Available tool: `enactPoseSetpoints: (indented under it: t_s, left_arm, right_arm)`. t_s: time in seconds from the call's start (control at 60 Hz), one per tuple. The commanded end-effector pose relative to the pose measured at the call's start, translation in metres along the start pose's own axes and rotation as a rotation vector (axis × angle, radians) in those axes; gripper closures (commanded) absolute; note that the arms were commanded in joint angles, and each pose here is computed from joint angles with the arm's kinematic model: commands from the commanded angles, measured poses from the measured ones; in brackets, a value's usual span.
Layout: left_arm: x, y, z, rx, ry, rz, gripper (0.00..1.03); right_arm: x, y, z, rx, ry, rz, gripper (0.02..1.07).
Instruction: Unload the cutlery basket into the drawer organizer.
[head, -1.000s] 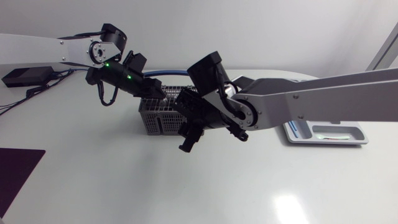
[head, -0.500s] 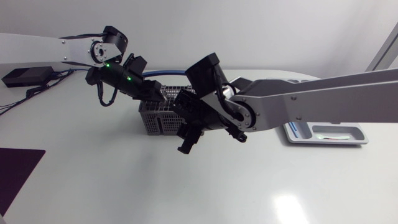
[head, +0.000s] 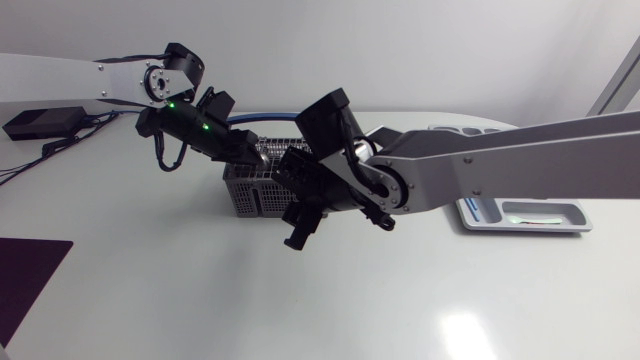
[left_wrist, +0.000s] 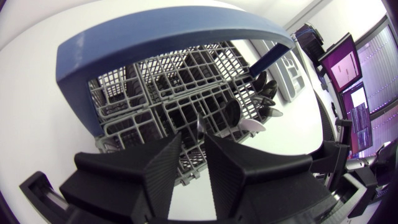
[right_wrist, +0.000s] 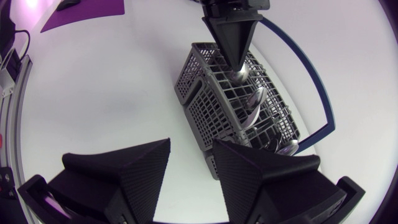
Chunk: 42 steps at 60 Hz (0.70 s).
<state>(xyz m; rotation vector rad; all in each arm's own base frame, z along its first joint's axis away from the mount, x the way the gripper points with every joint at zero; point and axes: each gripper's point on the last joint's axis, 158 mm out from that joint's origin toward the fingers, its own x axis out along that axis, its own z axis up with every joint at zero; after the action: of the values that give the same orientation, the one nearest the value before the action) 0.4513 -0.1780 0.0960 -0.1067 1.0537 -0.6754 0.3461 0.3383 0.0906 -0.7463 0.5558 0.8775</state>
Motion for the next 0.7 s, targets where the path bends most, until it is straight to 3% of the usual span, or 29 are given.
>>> enactPoseSetpoints:
  t_s: [0.0,0.683]
  left_arm:
    - [-0.007,-0.01,0.011,0.034,-0.023,-0.016,0.73]
    - [0.004,-0.016,0.014,0.048,-0.004,-0.029,0.73]
  right_arm:
    - [0.007,0.006,-0.006,0.016,0.018,0.003,0.54]
    - [0.008,0.008,-0.007,0.007,0.024,0.001,0.52]
